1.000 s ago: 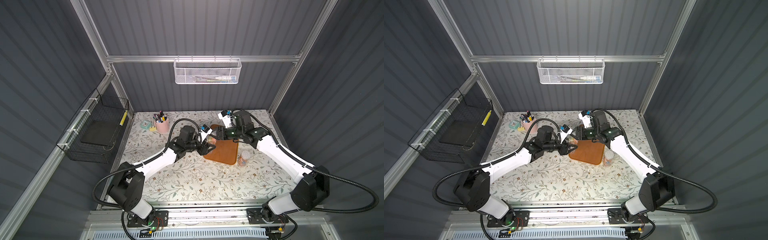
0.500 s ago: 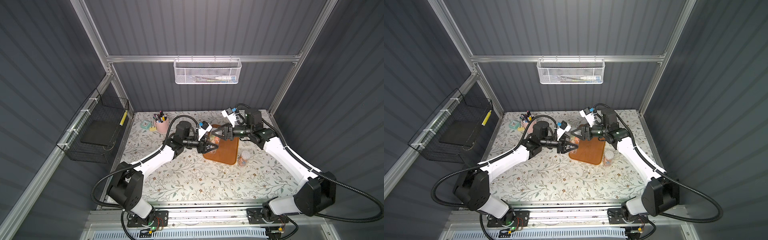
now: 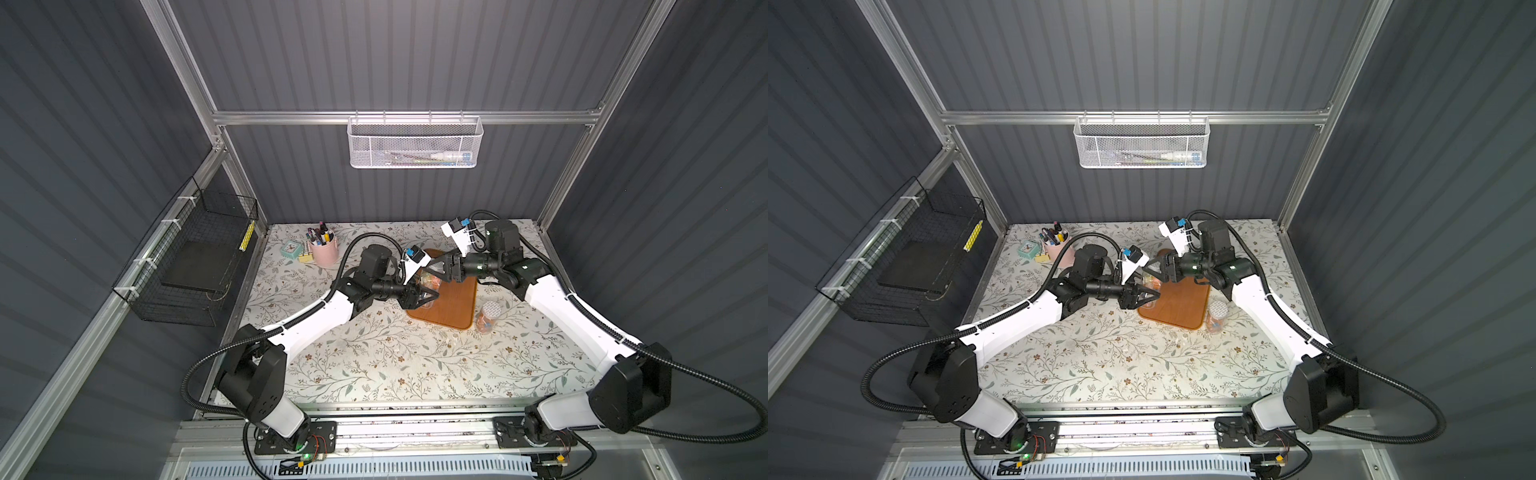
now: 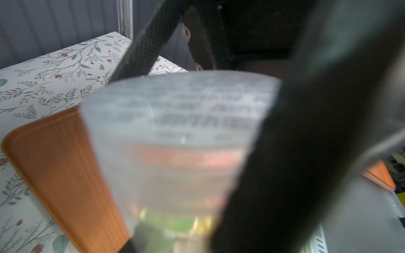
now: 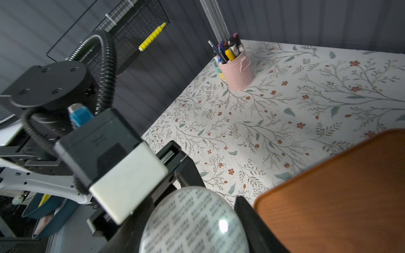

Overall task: Pour the candies out of the jar
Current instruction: Unscrew the lid from the jar.

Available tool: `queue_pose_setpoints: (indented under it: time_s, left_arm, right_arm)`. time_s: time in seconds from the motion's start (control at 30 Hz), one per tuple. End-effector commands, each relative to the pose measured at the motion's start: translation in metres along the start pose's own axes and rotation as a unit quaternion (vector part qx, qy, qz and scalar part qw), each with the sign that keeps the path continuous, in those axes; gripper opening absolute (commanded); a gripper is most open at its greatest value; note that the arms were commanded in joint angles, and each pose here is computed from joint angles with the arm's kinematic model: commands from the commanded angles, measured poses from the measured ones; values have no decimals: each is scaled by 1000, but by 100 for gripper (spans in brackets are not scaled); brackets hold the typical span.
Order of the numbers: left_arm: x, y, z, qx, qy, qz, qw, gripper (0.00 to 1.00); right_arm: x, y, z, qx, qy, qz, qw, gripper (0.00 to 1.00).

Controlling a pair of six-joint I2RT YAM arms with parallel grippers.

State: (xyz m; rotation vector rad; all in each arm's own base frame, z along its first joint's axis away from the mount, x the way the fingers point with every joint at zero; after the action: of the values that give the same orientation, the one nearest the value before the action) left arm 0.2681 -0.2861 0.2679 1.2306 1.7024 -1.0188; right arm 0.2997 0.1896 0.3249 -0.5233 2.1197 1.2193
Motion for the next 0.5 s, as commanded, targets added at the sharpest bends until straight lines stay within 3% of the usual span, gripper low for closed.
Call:
queue_pose_setpoints:
  time_s: [0.0,0.2,0.3,0.37,0.47]
  left_arm:
    - [-10,-6,0,-43,5,46,998,0]
    - [-11,-9,0,-66,7,55,996,0]
    - [-14,-21,0,23,-16,66,997,0]
    - [-19,-29,-1,104,-35,65,992,0]
    - [-25,-33,-3,166,-46,56,984,0]
  right_arm:
    - [-7,5,-2,50,-15,17,999,57]
    - [-6,3,0,70,-18,35,997,46]
    - [-2,17,-4,-17,-6,-14,1000,45]
    - [-2,30,-12,-98,-3,-57,994,46]
    - [-9,44,-26,-177,5,-86,980,43]
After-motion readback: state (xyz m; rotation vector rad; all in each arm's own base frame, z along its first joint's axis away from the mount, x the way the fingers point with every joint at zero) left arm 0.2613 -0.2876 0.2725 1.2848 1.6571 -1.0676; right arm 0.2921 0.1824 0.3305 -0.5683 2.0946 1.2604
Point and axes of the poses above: each gripper's point midway between its finger pads, its own z axis out along the fingers, its own y axis along the line the jaws close on, x = y × z, the point moved 9 cm from there along -z, back along the fingers, and after that the axes turned 9 degrees about z, right-handed, at the moved point
